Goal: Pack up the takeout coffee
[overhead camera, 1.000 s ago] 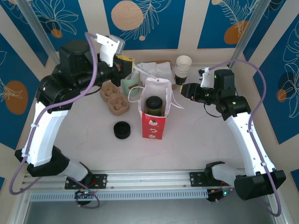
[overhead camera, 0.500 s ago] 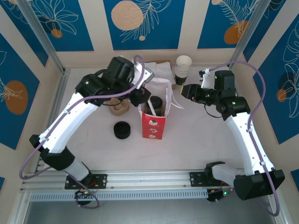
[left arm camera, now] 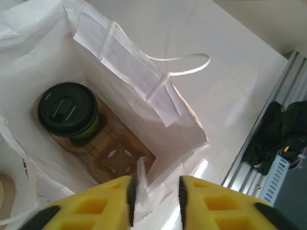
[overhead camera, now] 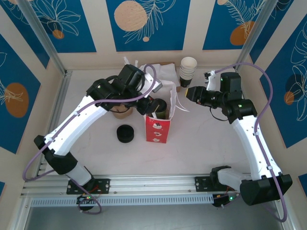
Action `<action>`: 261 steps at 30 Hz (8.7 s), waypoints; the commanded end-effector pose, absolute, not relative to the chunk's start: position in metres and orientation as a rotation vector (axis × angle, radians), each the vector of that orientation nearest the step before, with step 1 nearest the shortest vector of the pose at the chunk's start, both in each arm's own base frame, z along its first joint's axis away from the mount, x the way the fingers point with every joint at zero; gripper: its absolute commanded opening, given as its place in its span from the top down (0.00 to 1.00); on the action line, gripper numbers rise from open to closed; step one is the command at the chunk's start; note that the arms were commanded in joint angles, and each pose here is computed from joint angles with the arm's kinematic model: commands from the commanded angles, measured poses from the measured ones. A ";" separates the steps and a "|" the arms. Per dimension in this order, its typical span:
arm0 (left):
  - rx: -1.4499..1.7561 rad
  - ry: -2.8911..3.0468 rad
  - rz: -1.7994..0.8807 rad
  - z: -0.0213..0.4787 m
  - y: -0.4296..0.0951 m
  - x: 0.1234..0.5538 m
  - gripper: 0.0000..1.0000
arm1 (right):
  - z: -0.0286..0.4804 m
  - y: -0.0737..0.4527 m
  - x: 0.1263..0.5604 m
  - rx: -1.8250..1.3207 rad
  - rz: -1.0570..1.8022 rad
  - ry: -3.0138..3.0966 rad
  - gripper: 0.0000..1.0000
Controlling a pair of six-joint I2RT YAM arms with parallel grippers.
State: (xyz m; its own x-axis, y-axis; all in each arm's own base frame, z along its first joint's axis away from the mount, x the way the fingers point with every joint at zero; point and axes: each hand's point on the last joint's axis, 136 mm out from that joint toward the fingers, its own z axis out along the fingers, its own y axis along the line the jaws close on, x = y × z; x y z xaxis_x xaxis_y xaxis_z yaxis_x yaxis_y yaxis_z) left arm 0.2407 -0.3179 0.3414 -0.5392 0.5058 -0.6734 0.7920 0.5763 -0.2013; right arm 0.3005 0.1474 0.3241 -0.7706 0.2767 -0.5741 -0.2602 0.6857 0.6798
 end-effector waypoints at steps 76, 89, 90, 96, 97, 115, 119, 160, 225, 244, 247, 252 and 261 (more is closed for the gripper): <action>0.266 2.361 0.063 0.284 -0.209 0.326 0.91 | 0.267 0.187 0.461 0.073 0.725 2.319 0.66; 0.195 2.381 0.012 0.273 -0.191 0.313 0.93 | 0.217 0.225 0.527 0.004 0.498 2.351 0.65; 0.196 2.383 0.010 0.273 -0.191 0.313 0.93 | 0.214 0.228 0.530 -0.005 0.495 2.356 0.65; 0.202 2.390 -0.017 0.271 -0.195 0.311 0.94 | 0.187 0.239 0.554 -0.049 0.409 2.378 0.61; 0.201 2.390 -0.025 0.271 -0.196 0.311 0.94 | 0.180 0.240 0.559 -0.054 0.391 2.383 0.60; 0.223 2.405 -0.069 0.270 -0.203 0.309 0.95 | 0.108 0.240 0.605 -0.120 0.152 2.415 0.50; 0.226 2.407 -0.067 0.270 -0.203 0.309 0.95 | 0.098 0.237 0.611 -0.122 0.128 2.417 0.50; 0.260 2.420 -0.098 0.272 -0.214 0.313 0.97 | 0.184 0.232 0.618 -0.140 0.192 2.279 0.97; 0.077 2.352 -0.326 0.278 -0.218 0.316 0.94 | 0.352 0.304 0.303 0.190 1.408 2.311 1.00; 0.096 2.357 -0.320 0.276 -0.220 0.319 0.95 | 0.254 0.289 0.302 0.145 0.757 2.541 1.00; 0.100 2.359 -0.317 0.276 -0.220 0.319 0.95 | 0.250 0.284 0.302 0.108 0.613 2.545 1.00; 0.103 2.360 -0.311 0.275 -0.220 0.320 0.95 | 0.250 0.282 0.302 0.072 0.494 2.533 1.00; 0.102 2.360 -0.298 0.274 -0.217 0.320 0.95 | 0.243 0.269 0.300 0.046 0.367 2.545 1.00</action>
State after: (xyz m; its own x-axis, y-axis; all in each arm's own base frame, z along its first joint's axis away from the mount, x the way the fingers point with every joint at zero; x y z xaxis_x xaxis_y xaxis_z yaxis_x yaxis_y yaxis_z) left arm 0.3149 -0.2201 0.2696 -0.7334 0.0020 -0.6797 0.1674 0.9697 -0.1779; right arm 0.2978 0.2790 0.2445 -0.8518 0.1348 -0.5061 -0.0540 0.9385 0.3409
